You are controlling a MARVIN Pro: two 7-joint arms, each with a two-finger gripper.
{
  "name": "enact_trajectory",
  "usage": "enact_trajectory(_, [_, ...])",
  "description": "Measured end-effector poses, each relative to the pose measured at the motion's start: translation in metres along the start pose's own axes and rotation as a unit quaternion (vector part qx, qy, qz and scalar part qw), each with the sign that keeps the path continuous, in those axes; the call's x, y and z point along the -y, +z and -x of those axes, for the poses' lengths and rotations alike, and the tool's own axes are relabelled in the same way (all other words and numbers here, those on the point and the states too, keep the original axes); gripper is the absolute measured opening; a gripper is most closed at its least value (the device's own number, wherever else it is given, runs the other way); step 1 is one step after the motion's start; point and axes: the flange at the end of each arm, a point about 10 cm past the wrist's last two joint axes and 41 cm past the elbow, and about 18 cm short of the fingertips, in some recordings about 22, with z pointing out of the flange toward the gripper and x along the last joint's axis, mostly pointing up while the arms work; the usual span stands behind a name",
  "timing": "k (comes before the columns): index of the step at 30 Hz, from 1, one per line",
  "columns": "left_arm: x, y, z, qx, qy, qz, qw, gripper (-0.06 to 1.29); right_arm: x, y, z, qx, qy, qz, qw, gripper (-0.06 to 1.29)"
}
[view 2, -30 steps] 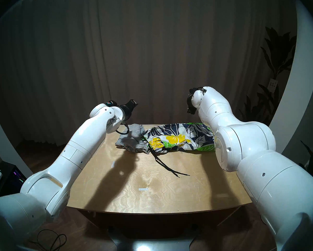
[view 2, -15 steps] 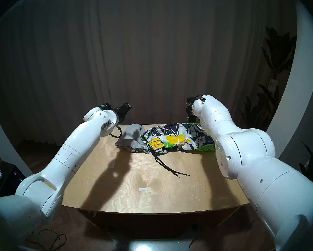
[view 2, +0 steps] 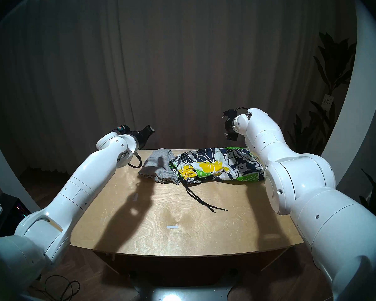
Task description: Fold pants twice and stack them
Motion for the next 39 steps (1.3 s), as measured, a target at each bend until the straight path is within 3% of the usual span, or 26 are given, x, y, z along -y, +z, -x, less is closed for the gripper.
enact_trajectory(5, [0.002,-0.002,0.003,0.000,0.009,0.003,1.0000,1.22,-0.004,-0.003,-0.007,0.011,-0.014,0.001,0.9998,1.23])
enact_trajectory(13, [-0.004,-0.008,0.013,-0.001,0.038,0.026,0.9989,1.22,-0.031,-0.006,-0.021,0.025,-0.024,0.019,0.9992,1.23])
enact_trajectory(23, [0.000,-0.014,0.028,0.001,0.070,0.041,0.9967,1.22,-0.048,-0.012,-0.014,0.107,-0.036,0.004,0.9936,1.23])
enact_trajectory(28, [0.006,-0.016,0.031,0.000,0.077,0.039,0.9963,1.22,-0.051,-0.019,-0.022,0.124,-0.039,-0.010,0.9914,1.23])
enact_trajectory(39, [0.017,-0.017,0.031,-0.003,0.084,0.033,0.9959,1.22,-0.041,-0.040,-0.051,0.130,-0.045,-0.045,0.9895,1.23])
